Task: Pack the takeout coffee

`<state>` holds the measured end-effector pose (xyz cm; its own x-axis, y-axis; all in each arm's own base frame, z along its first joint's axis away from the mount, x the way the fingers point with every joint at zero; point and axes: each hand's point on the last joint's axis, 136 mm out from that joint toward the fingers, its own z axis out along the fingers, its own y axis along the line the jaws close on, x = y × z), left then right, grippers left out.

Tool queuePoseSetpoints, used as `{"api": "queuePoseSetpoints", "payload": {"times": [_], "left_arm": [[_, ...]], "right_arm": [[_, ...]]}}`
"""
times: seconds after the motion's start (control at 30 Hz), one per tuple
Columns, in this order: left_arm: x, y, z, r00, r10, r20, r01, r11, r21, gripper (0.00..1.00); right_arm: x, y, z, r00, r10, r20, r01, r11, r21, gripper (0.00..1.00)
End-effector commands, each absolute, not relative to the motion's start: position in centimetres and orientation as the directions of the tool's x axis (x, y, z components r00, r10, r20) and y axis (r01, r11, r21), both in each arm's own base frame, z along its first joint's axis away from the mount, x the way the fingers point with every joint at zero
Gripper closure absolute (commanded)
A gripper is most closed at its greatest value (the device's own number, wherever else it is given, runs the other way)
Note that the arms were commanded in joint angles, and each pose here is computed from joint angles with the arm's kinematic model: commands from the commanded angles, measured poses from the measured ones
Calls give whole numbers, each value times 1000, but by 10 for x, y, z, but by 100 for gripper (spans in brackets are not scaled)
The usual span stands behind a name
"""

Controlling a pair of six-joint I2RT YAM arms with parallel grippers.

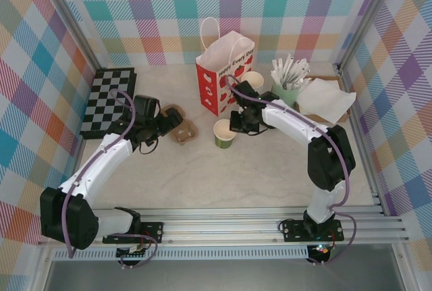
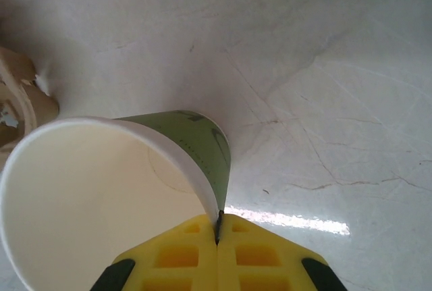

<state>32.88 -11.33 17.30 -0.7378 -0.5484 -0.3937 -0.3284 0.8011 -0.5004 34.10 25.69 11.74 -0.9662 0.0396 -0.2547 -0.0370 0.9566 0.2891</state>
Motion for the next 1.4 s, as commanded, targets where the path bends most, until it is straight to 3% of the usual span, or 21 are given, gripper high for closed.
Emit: {"api": "queuePoseSetpoints", "payload": {"times": [0.0,0.27,0.43,0.57,0.67,0.8,0.97,1.37], "left_arm": [[325,-125,171,-763,-538,-360,-318,796,-516,0],[324,-122,168,-747,-557,-364,-336,788,-516,0],[327,-118,165,-732,-577,-363,-365,782,-505,0],[332,-127,167,-719,-604,-345,-363,749,-554,0],[335,-127,165,-704,-615,-356,-367,743,-559,0],[336,-126,160,-706,-617,-347,-386,747,-541,0],[336,-122,152,-719,-601,-349,-404,770,-494,0],[345,-123,148,-725,-591,-355,-403,781,-477,0]], "right_arm": [[342,264,124,-966,30,-258,-53,949,311,84],[333,243,197,-925,51,-377,-108,915,388,33],[347,158,183,-894,282,-349,132,909,396,14],[360,96,152,-792,553,-259,413,797,440,12],[368,61,132,-598,772,-215,662,627,411,10],[389,67,113,-436,893,-109,762,431,484,10],[393,83,88,-279,956,89,867,211,451,15],[408,85,65,-262,963,67,891,215,400,29]]}}
